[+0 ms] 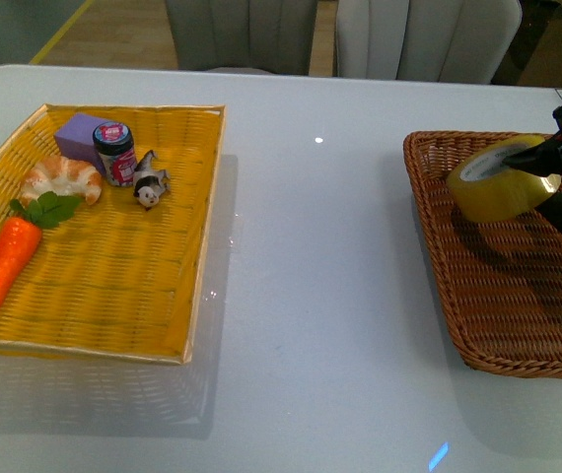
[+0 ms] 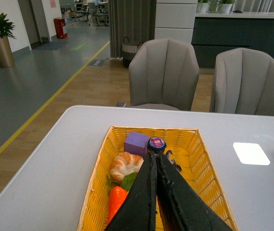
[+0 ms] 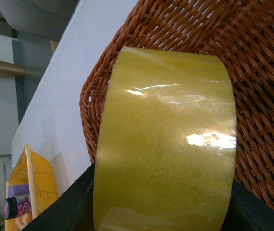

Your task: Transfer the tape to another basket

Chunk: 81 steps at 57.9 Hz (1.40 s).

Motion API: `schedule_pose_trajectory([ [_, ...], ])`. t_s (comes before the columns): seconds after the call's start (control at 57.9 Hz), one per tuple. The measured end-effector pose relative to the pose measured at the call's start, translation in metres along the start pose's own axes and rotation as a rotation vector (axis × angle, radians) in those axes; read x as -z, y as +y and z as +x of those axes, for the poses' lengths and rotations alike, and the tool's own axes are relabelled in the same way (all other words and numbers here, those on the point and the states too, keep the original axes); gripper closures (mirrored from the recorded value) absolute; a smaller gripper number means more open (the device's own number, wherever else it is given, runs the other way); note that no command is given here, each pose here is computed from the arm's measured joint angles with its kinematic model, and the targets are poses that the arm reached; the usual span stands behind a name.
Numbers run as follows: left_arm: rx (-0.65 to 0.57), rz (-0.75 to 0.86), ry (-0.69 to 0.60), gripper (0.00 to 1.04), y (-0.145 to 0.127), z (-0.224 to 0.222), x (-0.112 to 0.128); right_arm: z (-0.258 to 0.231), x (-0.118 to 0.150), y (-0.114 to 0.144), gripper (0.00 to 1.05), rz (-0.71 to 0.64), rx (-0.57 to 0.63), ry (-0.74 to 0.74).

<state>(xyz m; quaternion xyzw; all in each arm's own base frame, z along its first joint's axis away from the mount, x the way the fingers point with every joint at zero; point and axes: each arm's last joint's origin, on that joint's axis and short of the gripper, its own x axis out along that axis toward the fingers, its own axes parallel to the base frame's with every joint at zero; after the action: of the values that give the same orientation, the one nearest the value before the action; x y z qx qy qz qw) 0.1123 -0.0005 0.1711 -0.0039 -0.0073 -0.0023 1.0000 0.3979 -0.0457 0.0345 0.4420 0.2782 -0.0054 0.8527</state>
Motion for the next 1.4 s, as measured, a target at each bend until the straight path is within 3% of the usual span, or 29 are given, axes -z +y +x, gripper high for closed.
schedule_pose_trajectory([
  [0.225,0.000,0.000,0.002,1.03,0.000,-0.003,0.000,-0.026,0.003,-0.018,0.08,0.029,0.028,-0.016],
  [0.415,0.000,0.000,0.013,1.03,0.000,-0.014,0.003,-0.085,-0.009,-0.011,0.09,-0.003,-0.010,-0.103],
  [0.726,-0.001,0.000,0.016,1.03,0.000,-0.015,0.004,-0.215,0.008,0.033,0.09,-0.350,0.050,-0.300],
  [0.847,-0.001,0.000,0.016,1.03,0.000,-0.015,0.004,-0.244,0.010,0.051,0.09,-0.462,0.011,-0.396],
  [0.951,-0.001,0.000,0.016,1.03,0.000,-0.015,0.004,-0.249,0.021,0.054,0.27,-0.738,-0.029,-0.549],
  [1.02,-0.001,0.000,0.016,1.03,0.000,-0.015,0.004,-0.251,0.033,0.054,0.40,-0.831,-0.029,-0.562],
  [1.365,-0.001,0.000,0.016,1.03,0.000,-0.015,0.004,-0.265,0.073,0.054,1.03,-0.918,-0.008,-0.589],
  [1.4,-0.001,0.000,0.016,1.03,0.000,-0.015,0.004,-0.265,0.075,0.053,1.03,-0.920,-0.009,-0.591],
])
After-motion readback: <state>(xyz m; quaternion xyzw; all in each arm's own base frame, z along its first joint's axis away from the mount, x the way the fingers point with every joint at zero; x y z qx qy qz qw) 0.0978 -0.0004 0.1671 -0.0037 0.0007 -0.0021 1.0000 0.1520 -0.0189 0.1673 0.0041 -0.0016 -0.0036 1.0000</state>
